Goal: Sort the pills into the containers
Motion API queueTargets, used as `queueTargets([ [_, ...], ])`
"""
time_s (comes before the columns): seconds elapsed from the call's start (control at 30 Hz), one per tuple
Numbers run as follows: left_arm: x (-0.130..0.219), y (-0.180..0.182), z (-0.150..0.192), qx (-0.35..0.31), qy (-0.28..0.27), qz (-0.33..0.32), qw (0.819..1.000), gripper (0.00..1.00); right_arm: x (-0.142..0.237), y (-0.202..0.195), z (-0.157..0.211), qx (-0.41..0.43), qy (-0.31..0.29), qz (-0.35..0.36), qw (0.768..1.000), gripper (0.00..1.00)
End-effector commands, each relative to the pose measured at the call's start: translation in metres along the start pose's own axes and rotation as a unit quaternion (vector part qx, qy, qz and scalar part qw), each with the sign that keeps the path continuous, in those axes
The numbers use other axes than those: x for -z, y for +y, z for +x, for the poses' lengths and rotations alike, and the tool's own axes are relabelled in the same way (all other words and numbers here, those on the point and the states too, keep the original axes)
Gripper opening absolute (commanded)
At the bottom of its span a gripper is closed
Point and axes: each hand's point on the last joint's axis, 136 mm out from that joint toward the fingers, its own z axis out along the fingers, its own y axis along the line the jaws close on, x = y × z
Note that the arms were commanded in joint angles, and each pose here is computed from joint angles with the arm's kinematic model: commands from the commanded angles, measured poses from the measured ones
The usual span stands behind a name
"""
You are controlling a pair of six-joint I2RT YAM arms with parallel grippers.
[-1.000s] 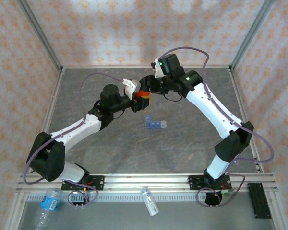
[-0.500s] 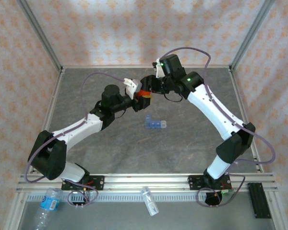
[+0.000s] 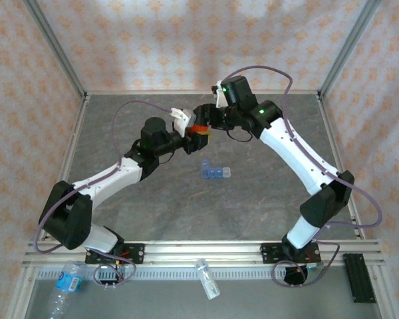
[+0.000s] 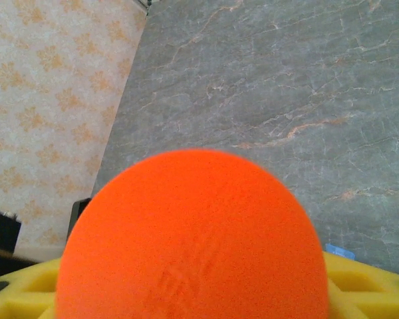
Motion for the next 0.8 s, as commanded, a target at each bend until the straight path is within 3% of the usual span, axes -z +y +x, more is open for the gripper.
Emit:
queueTargets([
  [0.0, 0.003, 0.006, -0.023, -0.008, -0.034, -0.015, 0.999, 0.00, 0.029, 0.012, -0.015, -0.001, -0.039, -0.010, 0.999, 0.69],
  [0.13, 0.003, 0.004, -0.019, -0.008, -0.028, -0.006, 1.000, 0.00, 0.035, 0.011, -0.023, -0.006, -0.053, -0.008, 0.999, 0.79],
  [0.4, 0.001, -0.003, -0.012, -0.006, -0.009, 0.016, 1.000, 0.00, 0.038, 0.016, -0.035, -0.023, -0.062, -0.031, 0.997, 0.85],
  [0.77, 0.001, -0.010, -0.009, -0.012, 0.014, 0.036, 0.999, 0.00, 0.025, 0.027, -0.034, -0.028, -0.037, -0.065, 0.997, 0.81],
])
